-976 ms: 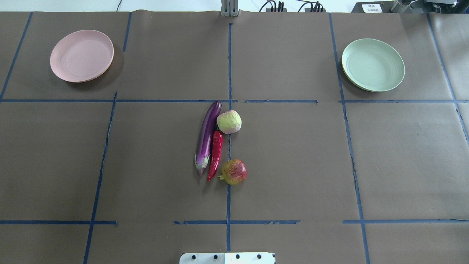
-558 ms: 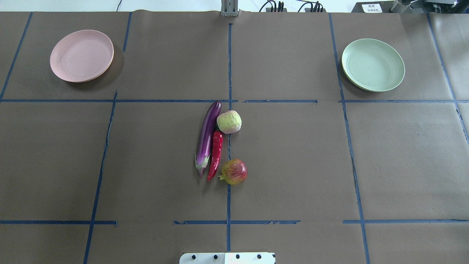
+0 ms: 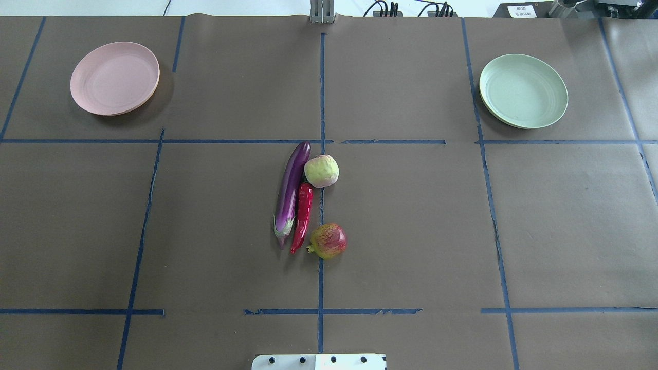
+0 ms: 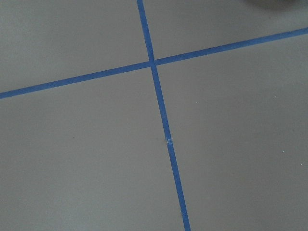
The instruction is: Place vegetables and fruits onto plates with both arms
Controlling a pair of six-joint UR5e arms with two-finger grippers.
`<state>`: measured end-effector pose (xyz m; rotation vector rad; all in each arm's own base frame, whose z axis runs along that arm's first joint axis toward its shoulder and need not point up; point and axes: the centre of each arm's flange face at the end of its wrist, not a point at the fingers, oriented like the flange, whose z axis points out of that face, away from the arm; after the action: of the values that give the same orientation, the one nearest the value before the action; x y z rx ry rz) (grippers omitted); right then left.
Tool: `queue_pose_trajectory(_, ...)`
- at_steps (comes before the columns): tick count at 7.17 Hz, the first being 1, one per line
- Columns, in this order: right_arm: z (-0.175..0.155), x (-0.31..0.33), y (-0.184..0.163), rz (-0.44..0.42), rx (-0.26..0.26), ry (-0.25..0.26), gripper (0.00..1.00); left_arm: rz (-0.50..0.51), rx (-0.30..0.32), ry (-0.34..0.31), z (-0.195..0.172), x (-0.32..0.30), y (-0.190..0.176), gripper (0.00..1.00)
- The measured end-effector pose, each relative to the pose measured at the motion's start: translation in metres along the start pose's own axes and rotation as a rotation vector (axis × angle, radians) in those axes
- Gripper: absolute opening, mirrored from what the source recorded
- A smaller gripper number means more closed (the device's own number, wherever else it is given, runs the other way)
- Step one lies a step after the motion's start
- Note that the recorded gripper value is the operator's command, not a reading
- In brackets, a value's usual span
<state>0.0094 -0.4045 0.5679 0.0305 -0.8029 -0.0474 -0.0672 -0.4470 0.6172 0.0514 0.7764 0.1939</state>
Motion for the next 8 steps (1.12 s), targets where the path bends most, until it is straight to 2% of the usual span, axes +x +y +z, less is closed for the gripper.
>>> queue_pose_trajectory(5,0.003,-0.009,-0.004,-0.009,0.017,-0.015,1.0,0.0,-0.001,0.004,0.001,0.0,0.003,1.0)
queue_pose_trajectory(8,0.033,-0.08,-0.011,0.03,0.024,-0.068,1.0,0.005,0.004,0.006,-0.001,0.003,0.003,1.0)
